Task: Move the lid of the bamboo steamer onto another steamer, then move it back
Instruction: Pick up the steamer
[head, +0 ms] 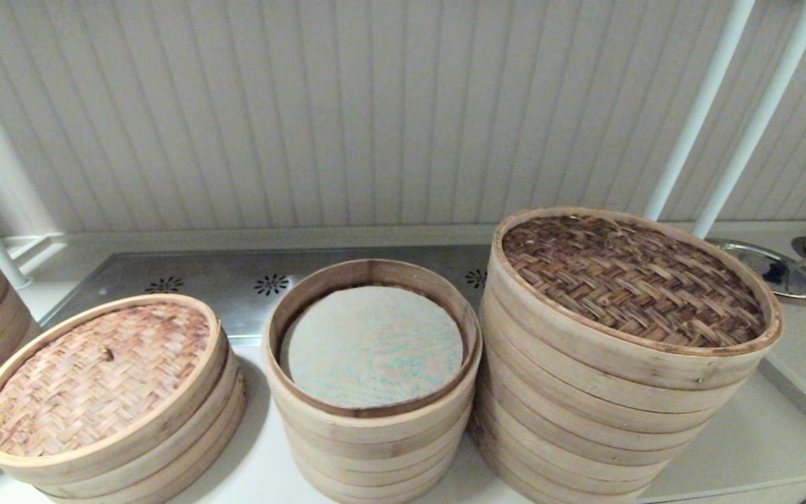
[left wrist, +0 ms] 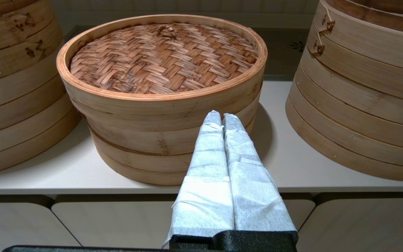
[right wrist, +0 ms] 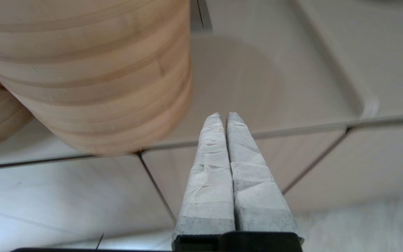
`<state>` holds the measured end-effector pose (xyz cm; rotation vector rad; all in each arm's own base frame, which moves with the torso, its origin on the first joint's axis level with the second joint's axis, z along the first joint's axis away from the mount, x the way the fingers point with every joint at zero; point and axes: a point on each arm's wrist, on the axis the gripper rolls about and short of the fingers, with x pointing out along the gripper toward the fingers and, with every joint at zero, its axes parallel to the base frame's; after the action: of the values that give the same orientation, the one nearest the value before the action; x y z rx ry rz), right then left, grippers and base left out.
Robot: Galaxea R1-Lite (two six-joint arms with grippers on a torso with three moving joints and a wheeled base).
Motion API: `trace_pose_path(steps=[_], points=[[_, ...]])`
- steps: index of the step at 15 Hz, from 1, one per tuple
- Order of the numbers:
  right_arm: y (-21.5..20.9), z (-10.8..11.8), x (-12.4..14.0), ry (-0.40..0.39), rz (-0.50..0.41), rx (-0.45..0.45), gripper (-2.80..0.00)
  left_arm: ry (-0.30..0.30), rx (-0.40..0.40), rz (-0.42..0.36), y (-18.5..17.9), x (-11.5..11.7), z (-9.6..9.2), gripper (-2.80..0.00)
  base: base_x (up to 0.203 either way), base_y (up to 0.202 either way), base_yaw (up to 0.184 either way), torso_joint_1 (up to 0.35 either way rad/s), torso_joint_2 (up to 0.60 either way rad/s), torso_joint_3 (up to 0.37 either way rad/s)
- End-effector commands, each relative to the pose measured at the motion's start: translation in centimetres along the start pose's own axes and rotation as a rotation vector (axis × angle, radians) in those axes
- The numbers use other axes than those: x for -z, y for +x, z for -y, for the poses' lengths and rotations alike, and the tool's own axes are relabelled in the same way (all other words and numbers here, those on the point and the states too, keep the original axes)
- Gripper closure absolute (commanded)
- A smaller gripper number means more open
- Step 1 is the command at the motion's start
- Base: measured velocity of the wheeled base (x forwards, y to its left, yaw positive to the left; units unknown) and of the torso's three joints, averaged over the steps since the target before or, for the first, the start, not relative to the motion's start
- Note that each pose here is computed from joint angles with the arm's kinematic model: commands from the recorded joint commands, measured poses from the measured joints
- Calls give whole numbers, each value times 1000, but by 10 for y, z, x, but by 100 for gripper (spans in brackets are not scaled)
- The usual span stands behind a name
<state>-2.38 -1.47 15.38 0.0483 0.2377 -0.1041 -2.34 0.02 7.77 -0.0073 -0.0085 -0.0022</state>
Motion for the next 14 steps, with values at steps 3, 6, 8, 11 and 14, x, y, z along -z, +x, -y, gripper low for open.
trace_pose_path(steps=[3, 6, 8, 11, 14], points=[[2, -7, 9, 18, -35, 153, 0, 0, -1, 1, 0, 0, 0, 0, 0, 0, 0, 0, 0, 0], [-6, -10, 30, 5, 33, -5, 0, 0, -1, -1, 0, 0, 0, 0, 0, 0, 0, 0, 0, 0], [-9, -11, 45, -29, 117, -118, 0, 0, -1, -1, 0, 0, 0, 0, 0, 0, 0, 0, 0, 0], [8, -12, 67, -94, 190, -119, 0, 0, -1, 0, 0, 0, 0, 0, 0, 0, 0, 0, 0, 0], [17, -12, 72, -121, 287, -93, 0, 0, -1, 1, 0, 0, 0, 0, 0, 0, 0, 0, 0, 0]])
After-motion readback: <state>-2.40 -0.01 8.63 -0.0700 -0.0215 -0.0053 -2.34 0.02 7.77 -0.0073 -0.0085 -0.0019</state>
